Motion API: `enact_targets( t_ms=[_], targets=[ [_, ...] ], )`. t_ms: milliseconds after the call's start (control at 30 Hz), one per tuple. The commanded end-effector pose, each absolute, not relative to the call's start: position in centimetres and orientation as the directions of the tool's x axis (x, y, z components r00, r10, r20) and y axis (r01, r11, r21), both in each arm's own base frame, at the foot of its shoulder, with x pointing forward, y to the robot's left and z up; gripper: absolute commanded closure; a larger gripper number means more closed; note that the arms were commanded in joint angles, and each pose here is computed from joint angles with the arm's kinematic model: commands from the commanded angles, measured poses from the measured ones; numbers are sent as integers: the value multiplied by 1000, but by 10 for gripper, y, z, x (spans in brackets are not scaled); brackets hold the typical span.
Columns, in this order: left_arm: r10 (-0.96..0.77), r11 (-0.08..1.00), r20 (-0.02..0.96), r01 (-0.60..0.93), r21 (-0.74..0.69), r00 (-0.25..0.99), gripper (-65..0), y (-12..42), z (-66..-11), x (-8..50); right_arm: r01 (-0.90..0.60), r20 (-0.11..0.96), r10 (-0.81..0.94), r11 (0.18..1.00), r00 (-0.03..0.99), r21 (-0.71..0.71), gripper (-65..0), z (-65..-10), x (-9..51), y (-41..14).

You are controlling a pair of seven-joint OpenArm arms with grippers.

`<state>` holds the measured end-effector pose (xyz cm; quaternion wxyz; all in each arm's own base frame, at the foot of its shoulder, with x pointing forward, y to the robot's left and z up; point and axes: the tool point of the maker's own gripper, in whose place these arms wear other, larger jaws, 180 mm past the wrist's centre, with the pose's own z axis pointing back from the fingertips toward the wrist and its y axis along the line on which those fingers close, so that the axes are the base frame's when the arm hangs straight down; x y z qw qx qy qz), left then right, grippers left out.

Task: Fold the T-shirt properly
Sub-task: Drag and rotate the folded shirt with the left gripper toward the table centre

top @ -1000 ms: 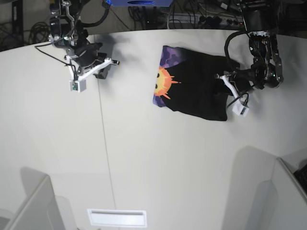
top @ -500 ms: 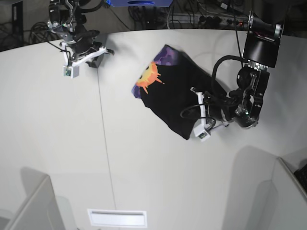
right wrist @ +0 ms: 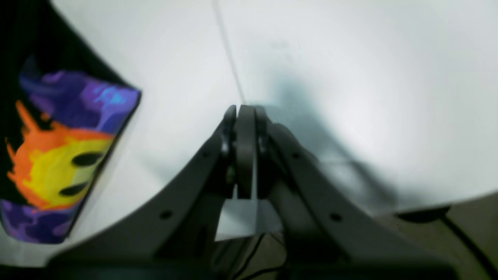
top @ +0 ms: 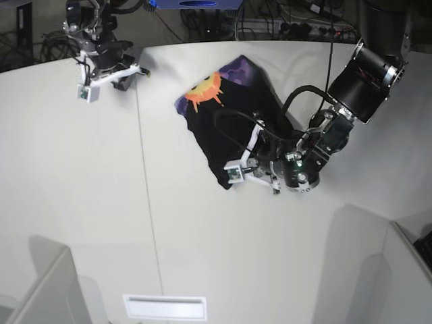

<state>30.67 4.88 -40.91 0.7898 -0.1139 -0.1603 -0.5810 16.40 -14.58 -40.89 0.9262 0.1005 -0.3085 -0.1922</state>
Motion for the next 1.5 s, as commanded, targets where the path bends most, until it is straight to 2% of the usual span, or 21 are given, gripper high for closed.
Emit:
enact_targets(
  t_ms=[0, 100, 233, 333, 533, 833, 1367, 1467],
  targets=[
    [-895, 274, 383, 959, 69, 228, 0, 50, -401, 318, 300, 554, -424, 904, 716, 305, 0, -402, 166, -151],
    [-939, 226, 303, 956, 186, 163, 0, 61, -407, 328, 320, 553, -434, 900, 711, 295, 0, -403, 163, -158],
    [-963, 180, 245, 943, 280, 111, 0, 57, -409, 341, 320, 554, -434, 900, 710, 296, 0, -403, 164, -158],
    [-963, 162, 255, 936, 312, 82, 0, 44, -411, 348, 319, 556, -434, 900, 708, 297, 0, -403, 165, -158],
    [-954, 158, 290, 945, 285, 72, 0, 24, -422, 346, 322, 554, -436, 899, 709, 296, 0, -404, 165, -158],
    [-948, -28, 300, 968, 249, -104, 0, -13, -441, 313, 321, 556, -435, 900, 708, 295, 0, -404, 165, -158],
    [-920, -73, 355, 964, 256, -164, 0, -49, -433, 303, 321, 553, -433, 901, 711, 292, 0, -405, 164, -159],
    [-903, -140, 359, 952, 272, -236, 0, -59, -431, 299, 321, 553, -433, 901, 711, 292, 0, -405, 164, -159]
  ],
)
